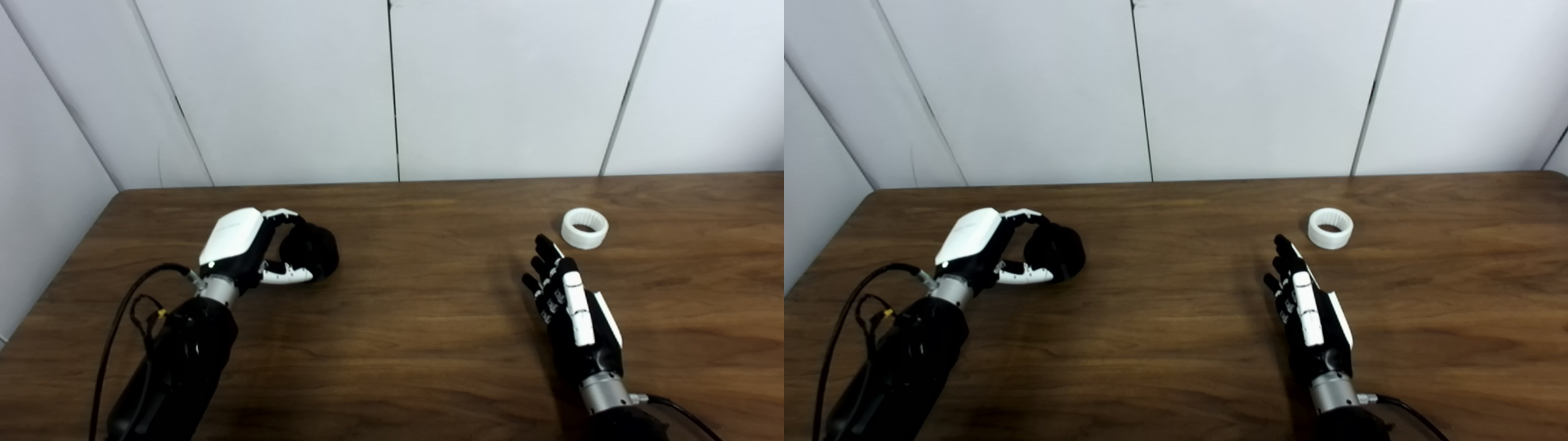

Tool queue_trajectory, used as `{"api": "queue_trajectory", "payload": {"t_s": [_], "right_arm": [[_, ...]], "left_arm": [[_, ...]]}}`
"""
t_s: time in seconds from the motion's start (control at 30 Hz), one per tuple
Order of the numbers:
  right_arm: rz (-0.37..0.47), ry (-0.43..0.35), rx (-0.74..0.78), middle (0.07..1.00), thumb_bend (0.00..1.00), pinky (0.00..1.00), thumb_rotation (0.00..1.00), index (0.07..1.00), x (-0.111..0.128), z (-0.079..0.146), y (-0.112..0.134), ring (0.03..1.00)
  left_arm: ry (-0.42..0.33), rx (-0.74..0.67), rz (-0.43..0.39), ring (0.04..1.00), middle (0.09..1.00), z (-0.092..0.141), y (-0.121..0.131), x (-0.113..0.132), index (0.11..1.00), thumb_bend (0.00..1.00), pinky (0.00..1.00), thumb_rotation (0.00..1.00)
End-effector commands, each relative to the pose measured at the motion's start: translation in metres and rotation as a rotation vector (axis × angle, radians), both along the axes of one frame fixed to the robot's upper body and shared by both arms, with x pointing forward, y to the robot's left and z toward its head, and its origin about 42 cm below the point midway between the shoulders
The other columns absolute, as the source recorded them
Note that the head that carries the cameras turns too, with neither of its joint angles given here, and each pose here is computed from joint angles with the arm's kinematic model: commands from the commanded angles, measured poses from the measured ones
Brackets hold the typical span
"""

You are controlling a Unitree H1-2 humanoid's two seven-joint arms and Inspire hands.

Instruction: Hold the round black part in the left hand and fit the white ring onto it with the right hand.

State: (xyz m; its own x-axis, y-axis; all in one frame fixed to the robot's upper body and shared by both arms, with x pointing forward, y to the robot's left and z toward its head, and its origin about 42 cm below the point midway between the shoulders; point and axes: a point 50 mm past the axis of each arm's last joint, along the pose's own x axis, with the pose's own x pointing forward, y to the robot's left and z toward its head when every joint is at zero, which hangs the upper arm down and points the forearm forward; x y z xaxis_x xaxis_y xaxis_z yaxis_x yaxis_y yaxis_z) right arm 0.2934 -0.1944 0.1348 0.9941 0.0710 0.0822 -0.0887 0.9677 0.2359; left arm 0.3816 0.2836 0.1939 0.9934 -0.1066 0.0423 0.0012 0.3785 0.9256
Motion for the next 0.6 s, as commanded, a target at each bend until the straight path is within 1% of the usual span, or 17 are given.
{"api": "queue_trajectory", "payload": {"t_s": [0.0,0.2,0.33,0.57], "right_arm": [[0.006,-0.104,0.006,0.981,0.50,0.95,0.89,0.925,0.006,0.023,0.003,0.991],[0.006,-0.105,0.008,0.981,0.50,0.95,0.89,0.927,0.006,0.023,0.003,0.994],[0.005,-0.105,0.007,0.980,0.51,0.96,0.88,0.924,0.007,0.024,0.003,0.993],[0.002,-0.101,0.015,0.977,0.51,0.95,0.87,0.921,0.007,0.025,0.004,0.990]], "left_arm": [[-0.054,0.025,-0.014,0.827,0.816,0.013,-0.001,-0.001,0.708,0.81,0.71,0.34],[-0.037,0.005,-0.041,0.857,0.838,0.015,-0.011,-0.011,0.726,0.81,0.75,0.37],[-0.044,-0.008,-0.060,0.859,0.837,0.016,-0.018,-0.019,0.730,0.81,0.75,0.36],[-0.059,0.008,-0.099,0.855,0.831,0.015,-0.028,-0.032,0.734,0.81,0.75,0.37]]}}
